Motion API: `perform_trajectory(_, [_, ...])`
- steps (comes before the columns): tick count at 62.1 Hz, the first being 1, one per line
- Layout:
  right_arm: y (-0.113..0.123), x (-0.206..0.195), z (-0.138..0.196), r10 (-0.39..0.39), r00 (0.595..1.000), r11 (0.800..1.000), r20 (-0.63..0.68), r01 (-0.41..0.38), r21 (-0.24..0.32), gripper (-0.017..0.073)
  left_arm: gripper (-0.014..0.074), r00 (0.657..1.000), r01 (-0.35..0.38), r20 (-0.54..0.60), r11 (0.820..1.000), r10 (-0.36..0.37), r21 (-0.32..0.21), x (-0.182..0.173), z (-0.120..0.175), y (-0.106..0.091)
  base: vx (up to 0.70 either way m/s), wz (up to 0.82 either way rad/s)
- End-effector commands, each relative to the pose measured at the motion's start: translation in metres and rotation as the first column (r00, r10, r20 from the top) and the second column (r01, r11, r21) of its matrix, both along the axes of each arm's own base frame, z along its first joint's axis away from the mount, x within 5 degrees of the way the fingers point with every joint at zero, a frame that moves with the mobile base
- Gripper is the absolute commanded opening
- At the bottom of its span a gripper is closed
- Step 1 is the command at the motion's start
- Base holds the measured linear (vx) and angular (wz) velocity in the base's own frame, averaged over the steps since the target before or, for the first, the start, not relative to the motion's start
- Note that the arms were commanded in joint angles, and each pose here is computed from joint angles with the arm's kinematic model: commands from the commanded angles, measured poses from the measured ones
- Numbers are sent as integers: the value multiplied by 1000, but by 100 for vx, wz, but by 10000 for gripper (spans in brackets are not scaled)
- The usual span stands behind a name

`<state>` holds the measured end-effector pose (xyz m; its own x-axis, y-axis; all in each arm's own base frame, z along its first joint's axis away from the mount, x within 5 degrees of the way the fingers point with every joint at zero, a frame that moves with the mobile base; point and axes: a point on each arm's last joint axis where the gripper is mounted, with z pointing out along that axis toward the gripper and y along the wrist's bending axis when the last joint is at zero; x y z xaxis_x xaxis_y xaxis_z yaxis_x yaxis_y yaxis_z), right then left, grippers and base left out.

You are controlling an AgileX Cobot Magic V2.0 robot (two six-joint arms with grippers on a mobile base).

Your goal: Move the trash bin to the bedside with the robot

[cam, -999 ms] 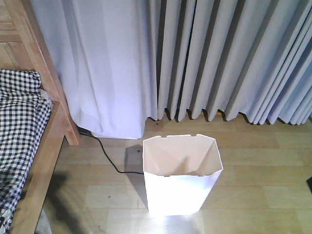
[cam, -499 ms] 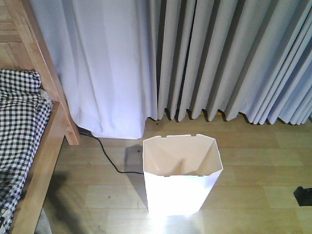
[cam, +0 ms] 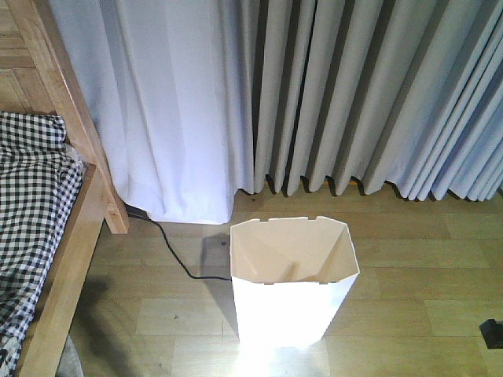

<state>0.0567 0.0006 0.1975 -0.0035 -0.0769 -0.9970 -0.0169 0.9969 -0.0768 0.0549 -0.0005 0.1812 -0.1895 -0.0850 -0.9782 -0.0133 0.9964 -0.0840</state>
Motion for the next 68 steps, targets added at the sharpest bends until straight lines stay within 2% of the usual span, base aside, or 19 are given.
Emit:
perform_trajectory(1, [0,-1,4,3,998,1000,69,-2,-15,-9,-6,998,-3,63,1000,4,-10,1,1,0,0,0])
perform_trajectory(6, [0,-1,4,3,998,1000,69,-4,13,-9,-6,998,-3,63,1000,4,-10,1,1,0,0,0])
perform_trajectory(16, [1,-1,4,4,997,1000,72,-4,-2,-9,-6,998,-3,63,1000,4,-10,1,1,0,0,0])
perform_trajectory(68, [1,-1,3,4,998,1000,60,-4,-2,-9,-6,998,-3,63,1000,4,-10,1,1,0,0,0])
